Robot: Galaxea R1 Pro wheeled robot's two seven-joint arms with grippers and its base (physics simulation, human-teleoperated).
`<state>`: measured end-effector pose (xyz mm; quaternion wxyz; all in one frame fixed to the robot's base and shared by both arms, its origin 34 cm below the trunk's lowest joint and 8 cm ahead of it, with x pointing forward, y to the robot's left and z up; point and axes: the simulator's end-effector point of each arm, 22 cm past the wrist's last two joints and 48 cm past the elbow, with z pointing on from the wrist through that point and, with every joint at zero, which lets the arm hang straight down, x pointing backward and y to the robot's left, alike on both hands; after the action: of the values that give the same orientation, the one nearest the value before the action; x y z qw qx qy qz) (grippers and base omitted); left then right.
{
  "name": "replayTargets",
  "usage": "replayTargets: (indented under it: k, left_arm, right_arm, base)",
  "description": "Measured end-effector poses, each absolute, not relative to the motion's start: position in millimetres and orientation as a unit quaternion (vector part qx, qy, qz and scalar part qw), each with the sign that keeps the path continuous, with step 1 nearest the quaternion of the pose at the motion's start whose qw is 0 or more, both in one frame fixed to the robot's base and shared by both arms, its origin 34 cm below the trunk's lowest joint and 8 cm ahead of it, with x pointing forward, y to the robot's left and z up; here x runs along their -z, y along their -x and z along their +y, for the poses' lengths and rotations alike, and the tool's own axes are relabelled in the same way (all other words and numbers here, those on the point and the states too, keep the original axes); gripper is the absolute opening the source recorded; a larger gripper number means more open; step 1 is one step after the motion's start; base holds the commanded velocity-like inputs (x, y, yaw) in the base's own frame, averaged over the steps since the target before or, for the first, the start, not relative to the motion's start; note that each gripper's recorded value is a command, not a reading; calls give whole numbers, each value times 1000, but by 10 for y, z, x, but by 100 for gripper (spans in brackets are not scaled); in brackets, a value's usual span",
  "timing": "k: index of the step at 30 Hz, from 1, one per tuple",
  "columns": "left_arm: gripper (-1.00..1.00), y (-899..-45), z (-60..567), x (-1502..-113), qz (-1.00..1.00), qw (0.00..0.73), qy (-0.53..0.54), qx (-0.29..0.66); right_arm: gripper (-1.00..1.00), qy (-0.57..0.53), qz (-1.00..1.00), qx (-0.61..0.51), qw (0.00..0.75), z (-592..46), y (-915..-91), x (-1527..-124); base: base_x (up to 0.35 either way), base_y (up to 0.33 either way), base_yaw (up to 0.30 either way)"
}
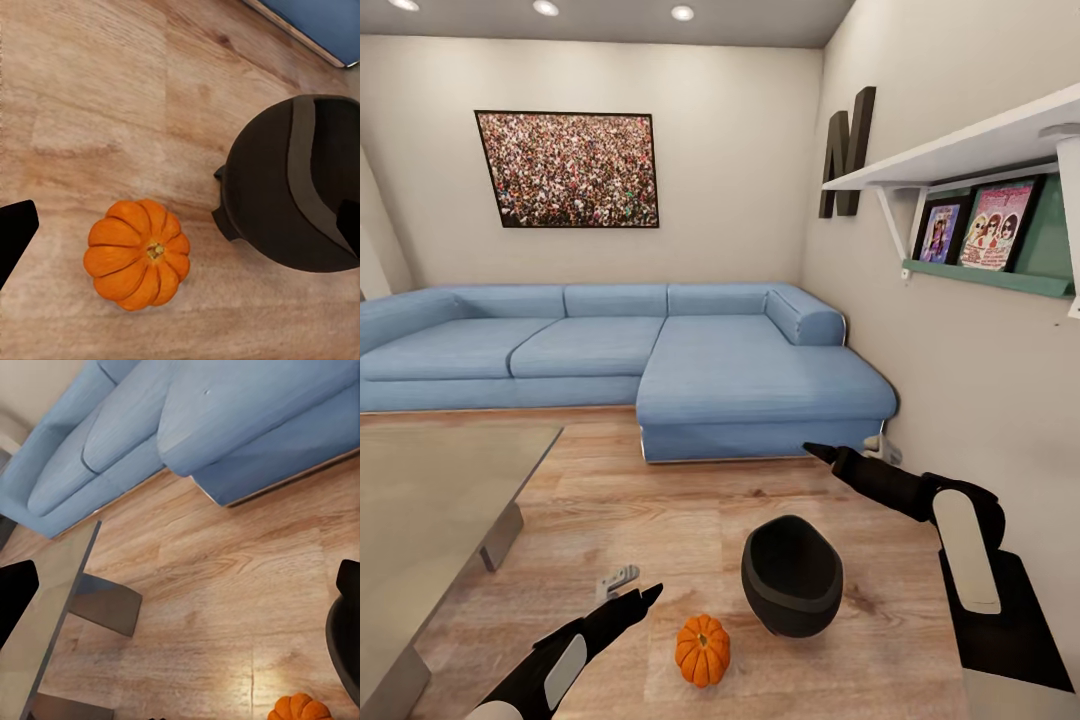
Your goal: Place each of the two pumpkins and all three candles from the living room inside a cabinet in the living room (use any cabinet), then make sure every cabinet is closed, and position the cauldron so it is next to a table in the living room.
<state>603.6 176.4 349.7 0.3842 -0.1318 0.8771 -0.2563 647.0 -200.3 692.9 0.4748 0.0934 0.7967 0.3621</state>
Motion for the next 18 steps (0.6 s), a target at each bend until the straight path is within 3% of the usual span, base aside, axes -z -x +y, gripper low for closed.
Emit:
replayTargets:
  k: [18]
  left_arm:
    - [100,-5920,1769,-3177,888,357,141,251]
  right_arm:
    - [100,-105,808,-361,454,-2013,-6549,-6608]
  base:
    - [0,0,0]
